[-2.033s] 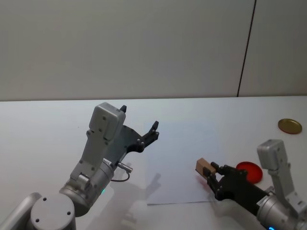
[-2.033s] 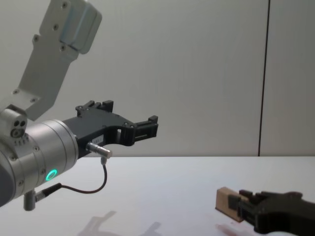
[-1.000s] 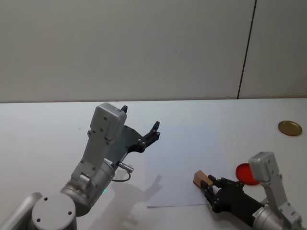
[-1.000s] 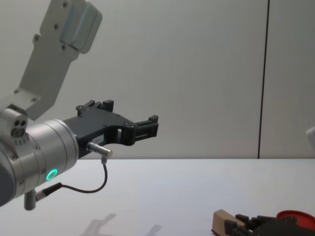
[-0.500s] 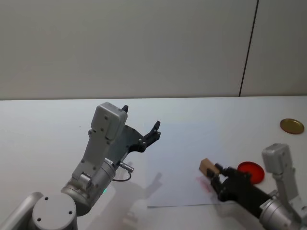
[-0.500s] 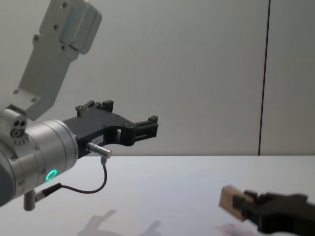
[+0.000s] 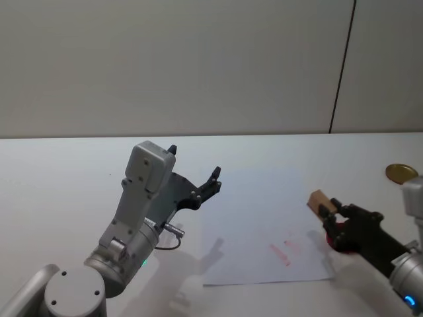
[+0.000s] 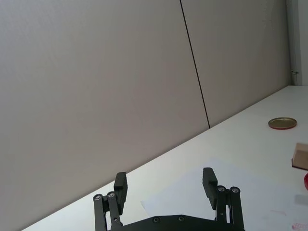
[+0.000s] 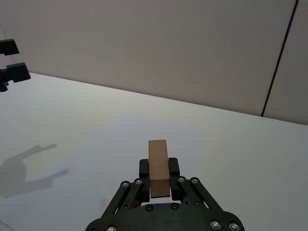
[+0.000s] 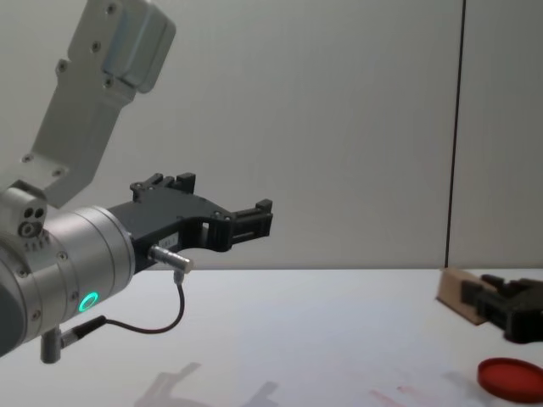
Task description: Use the one hand to pick up the stamp and affix it onto the A4 paper.
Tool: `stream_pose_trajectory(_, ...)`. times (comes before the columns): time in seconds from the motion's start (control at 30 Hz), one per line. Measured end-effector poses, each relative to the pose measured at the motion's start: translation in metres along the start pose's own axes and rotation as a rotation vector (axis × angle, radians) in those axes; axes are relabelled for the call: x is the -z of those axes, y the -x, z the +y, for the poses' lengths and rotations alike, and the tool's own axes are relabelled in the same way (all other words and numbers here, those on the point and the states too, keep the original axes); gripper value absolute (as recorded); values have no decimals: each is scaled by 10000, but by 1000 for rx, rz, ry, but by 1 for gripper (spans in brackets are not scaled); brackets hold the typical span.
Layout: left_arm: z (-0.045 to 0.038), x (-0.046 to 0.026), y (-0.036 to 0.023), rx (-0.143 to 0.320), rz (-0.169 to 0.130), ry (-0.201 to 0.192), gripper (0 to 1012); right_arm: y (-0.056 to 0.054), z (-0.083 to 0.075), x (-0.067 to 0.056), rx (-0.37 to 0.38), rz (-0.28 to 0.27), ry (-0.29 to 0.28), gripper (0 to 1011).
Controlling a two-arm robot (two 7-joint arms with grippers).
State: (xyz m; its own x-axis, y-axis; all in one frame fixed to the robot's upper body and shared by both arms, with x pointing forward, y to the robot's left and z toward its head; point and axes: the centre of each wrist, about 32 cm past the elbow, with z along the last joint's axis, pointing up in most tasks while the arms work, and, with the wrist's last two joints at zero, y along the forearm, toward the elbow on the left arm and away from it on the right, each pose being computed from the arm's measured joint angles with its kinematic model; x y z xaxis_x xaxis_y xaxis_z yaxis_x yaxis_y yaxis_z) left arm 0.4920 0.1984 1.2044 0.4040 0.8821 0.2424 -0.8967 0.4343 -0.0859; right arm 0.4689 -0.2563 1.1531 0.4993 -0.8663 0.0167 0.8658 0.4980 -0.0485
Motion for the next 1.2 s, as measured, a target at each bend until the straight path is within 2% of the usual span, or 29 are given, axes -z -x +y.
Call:
stream_pose_trajectory(0.1,0,0,0,0,0,0,993,-101,-33,-25,22,-7,6,216)
stream_pose_trajectory(0.33,0,0,0,0,0,0,993,-259,-69,-25,53,-13,31,216)
stream_pose_trajectory(0.57,0,0,0,0,0,0,993,-369,-80,-4,71,-17,56,217)
stream_pose_trajectory(0.87,0,0,0,0,0,0,993,-436,-63,41,68,-21,92,216)
stream_pose_trajectory(1.2,0,0,0,0,0,0,993,-446,-54,93,57,-19,126,216)
